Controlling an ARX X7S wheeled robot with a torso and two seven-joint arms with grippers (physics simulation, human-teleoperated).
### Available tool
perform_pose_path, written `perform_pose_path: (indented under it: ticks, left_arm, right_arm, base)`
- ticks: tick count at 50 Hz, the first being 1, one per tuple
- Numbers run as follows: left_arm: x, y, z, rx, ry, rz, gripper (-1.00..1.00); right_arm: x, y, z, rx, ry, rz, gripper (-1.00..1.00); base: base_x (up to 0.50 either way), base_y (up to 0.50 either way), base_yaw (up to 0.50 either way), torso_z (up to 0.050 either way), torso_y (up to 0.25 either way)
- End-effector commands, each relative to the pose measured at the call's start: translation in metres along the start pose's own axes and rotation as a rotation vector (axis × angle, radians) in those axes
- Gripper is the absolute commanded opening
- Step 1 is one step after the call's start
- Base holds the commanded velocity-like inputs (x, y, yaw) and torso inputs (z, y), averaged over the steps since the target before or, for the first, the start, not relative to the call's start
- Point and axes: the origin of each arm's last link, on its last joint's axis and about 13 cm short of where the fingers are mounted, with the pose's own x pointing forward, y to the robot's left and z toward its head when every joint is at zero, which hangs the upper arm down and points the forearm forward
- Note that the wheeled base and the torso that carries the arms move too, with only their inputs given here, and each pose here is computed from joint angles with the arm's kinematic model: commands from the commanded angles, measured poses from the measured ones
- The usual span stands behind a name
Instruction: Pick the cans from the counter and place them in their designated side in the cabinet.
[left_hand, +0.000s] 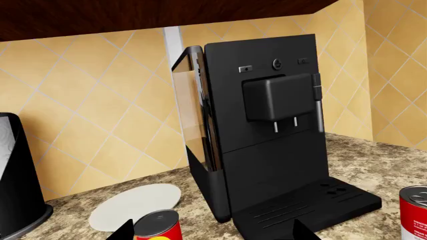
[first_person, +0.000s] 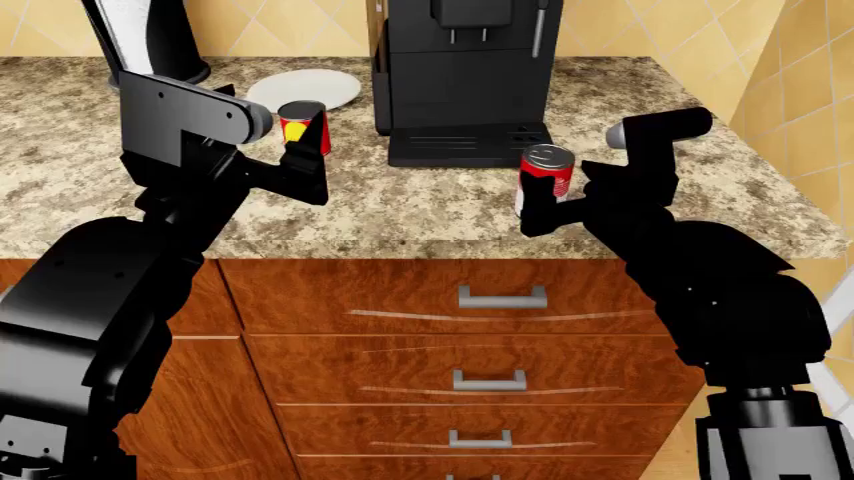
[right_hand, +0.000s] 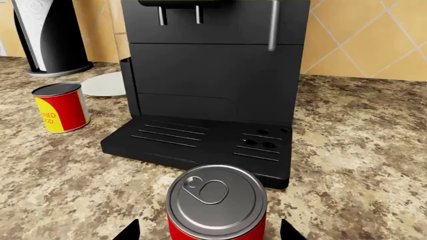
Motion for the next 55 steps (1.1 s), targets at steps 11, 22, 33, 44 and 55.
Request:
perform_pose_path:
  ticks: [11, 22, 33, 44, 55]
  left_arm:
    - [0.000, 0.001, 0.002, -0.001, -0.006, 0.005, 1.00]
    - [0.001, 0.003, 0.001, -0.001, -0.006, 0.012, 1.00]
    - [0.002, 0.005, 0.002, -0.004, -0.010, 0.021, 1.00]
    - [0.002, 0.003, 0.004, -0.006, -0.018, 0.022, 1.00]
    - [0.005, 0.008, 0.012, -0.019, -0.045, 0.047, 1.00]
  right_arm:
    - [0.018, -0.005, -0.006, 0.033, 0.023, -0.007, 1.00]
    - [0.037, -0.006, -0.010, 0.067, 0.031, 0.011, 1.00]
    - [0.051, -0.007, -0.013, 0.159, 0.034, 0.029, -1.00]
    - [0.032, -0.006, 0.007, 0.117, -0.062, -0.024, -1.00]
    - [-0.030, 0.010, 0.084, -0.010, -0.204, -0.030, -1.00]
  base:
    - [0.00, 0.00, 0.00, 0.000, 0.000]
    - [0.00, 0.00, 0.00, 0.000, 0.000]
    - [0.00, 0.00, 0.00, 0.000, 0.000]
    - [0.00, 0.00, 0.00, 0.000, 0.000]
    - [0.00, 0.00, 0.00, 0.000, 0.000]
